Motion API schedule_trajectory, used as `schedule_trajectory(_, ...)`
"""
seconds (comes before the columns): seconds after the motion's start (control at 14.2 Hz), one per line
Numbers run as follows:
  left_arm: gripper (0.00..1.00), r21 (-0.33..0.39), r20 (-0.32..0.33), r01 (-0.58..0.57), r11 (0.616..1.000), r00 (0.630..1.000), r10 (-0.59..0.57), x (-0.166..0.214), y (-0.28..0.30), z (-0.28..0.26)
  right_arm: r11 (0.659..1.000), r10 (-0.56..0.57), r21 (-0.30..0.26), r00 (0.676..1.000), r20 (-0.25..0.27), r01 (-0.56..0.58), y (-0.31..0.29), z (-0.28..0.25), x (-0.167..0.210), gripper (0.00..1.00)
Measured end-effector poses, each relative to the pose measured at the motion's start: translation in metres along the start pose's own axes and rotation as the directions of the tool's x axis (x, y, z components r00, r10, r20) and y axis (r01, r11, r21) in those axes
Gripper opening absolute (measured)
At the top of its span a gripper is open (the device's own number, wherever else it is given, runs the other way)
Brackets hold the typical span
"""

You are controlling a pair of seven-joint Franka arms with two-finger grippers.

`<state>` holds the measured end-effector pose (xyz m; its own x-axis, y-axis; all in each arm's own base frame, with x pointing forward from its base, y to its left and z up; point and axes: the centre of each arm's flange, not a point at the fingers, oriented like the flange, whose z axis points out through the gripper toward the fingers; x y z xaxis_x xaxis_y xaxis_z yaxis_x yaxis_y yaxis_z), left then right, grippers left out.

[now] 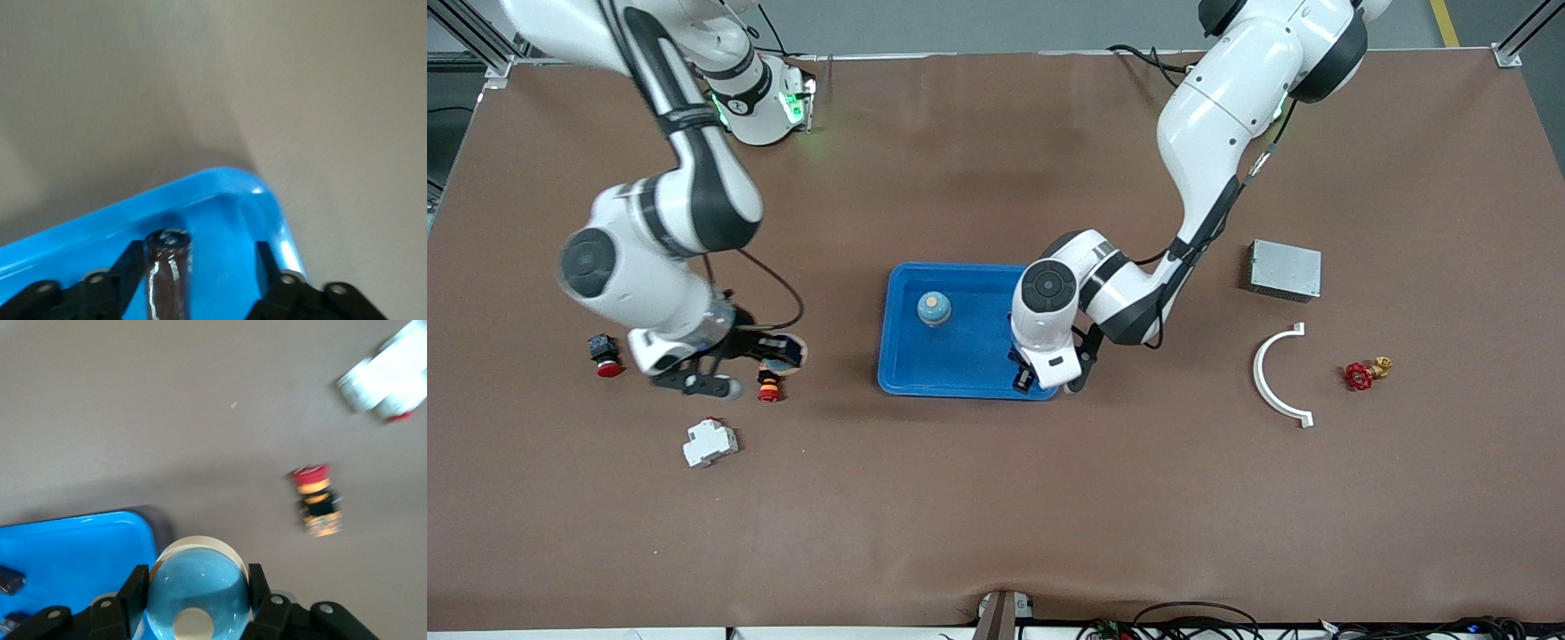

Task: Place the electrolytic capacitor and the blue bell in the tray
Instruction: 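Open the left gripper on the capacitor while the right gripper carries the bell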

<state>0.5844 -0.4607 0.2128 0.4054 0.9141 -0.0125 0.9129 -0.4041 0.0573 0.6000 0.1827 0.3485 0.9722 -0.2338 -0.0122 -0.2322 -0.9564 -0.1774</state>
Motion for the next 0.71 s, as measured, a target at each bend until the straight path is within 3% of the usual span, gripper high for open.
schedule_trajectory(0.14, 0.99, -0.011, -0.023, -0.035, 0.999, 0.999, 0.035, 0.037, 0.014, -0.043, 0.998, 0.061, 0.016, 0.998, -0.025, -0.06, -0.037, 0.019, -0.025, 0.65)
schedule_trajectory(0.35, 1.0, 0.01, -0.064, -0.152, 0.988, 0.986, 0.152, 0.11, 0.021, -0.129, 0.991, 0.135, 0.027, 0.99, -0.033, -0.134, -0.074, 0.056, -0.05, 0.65)
schedule_trajectory(0.49, 1.0, 0.02, -0.039, -0.24, 0.971, 0.97, 0.241, 0.155, 0.016, -0.174, 0.983, 0.182, 0.014, 0.983, -0.018, -0.182, -0.09, 0.087, -0.059, 0.65)
schedule_trajectory(0.71, 1.0, 0.071, -0.032, -0.421, 0.904, 0.905, 0.424, 0.213, 0.002, -0.218, 0.972, 0.234, 0.008, 0.972, -0.008, -0.234, -0.11, 0.117, -0.058, 0.65)
